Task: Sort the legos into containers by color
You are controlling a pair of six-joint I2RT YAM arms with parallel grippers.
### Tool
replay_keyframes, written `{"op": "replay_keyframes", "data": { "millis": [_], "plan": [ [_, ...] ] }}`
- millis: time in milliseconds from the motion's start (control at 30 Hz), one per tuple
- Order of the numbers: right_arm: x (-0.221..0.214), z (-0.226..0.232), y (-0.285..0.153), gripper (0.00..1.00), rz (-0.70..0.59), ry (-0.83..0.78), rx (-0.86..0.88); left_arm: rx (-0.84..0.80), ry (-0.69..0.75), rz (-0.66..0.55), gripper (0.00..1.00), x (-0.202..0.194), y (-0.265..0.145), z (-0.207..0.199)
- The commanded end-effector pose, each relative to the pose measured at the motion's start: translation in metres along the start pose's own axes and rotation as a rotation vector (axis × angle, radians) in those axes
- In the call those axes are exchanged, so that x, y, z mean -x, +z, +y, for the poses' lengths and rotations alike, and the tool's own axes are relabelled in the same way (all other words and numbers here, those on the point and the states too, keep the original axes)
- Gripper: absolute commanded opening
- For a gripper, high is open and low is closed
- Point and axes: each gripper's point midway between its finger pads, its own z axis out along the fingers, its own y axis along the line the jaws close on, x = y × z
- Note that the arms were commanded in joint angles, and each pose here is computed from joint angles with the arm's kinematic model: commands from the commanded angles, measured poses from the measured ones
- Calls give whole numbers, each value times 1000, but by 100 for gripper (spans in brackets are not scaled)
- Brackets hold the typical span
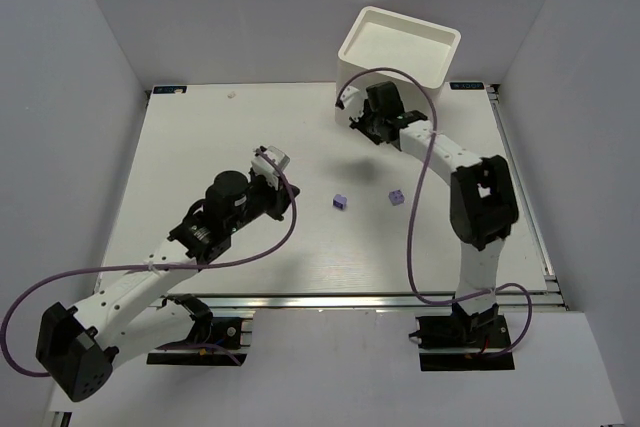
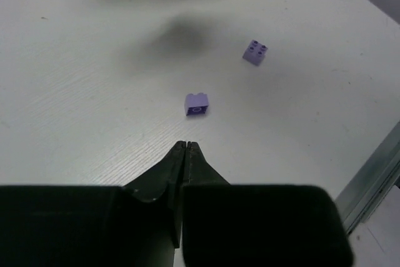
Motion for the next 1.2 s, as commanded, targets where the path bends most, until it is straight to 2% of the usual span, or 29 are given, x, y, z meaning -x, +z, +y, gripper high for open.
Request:
{"op": "replay_keyframes", "data": {
  "millis": [0,33,67,100,133,167,233,300,333,367,400,433,500,533,567,600,633,667,733,800,833,867,933,967,1033,1167],
  "plan": [
    [42,59,-96,13,-243,121,418,-109,-10,16,15,-9,8,-19],
    [44,66,-111,31,-285,162,451,-135,-15,0,18,-6,12,-23],
    [56,63,-143,60,-372,194,457,-151,-34,-12,23,-4,16,-26],
    [42,78,-142,73,-370,292,468,-157,-50,6,37,-11,23,-27],
    [39,77,-148,89,-384,338,455,-171,-66,11,45,-12,27,-30],
    [40,71,-163,89,-419,382,427,-177,-84,-6,51,-6,33,-32],
    [26,80,-165,89,-400,499,442,-177,-117,30,59,-17,52,-31],
    [22,79,-173,77,-409,542,465,-199,-147,25,62,-12,68,-36],
    [16,77,-175,69,-406,569,481,-203,-164,41,62,-13,84,-37],
    [15,69,-179,53,-418,580,467,-213,-186,21,62,-6,93,-39],
    [14,66,-182,44,-424,588,460,-211,-196,10,62,-3,102,-38],
    [11,59,-184,20,-435,600,442,-202,-219,25,62,-8,119,-37],
    [8,47,-192,0,-462,608,406,-171,-223,3,62,-5,140,-30],
    [8,44,-196,0,-475,606,404,-170,-218,-22,63,9,151,-34],
    [4,37,-201,0,-488,622,389,-140,-213,25,63,-11,170,-27],
    [5,37,-205,0,-500,627,395,-112,-209,30,64,-13,180,-25],
    [3,35,-208,0,-514,639,408,-111,-203,5,64,2,194,-25],
    [1,32,-212,0,-519,660,412,-94,-211,55,65,-21,210,-21],
    [-3,30,-215,0,-528,676,431,-57,-215,28,67,-13,228,-14],
    [-6,26,-216,0,-536,686,432,-26,-213,33,72,-26,245,-7],
    [-7,24,-218,15,-542,689,441,5,-206,25,72,-26,250,-1],
    [-8,23,-219,22,-547,690,450,12,-196,-1,73,-17,258,1],
    [-10,23,-224,36,-566,691,483,61,-160,12,75,-32,272,13],
    [-10,23,-225,37,-574,688,497,64,-142,-8,76,-23,280,10],
    [-12,21,-229,40,-592,688,518,99,-98,11,78,-38,292,19],
    [-17,14,-230,40,-595,722,519,136,-46,-36,79,-39,309,30]
  ]
}}
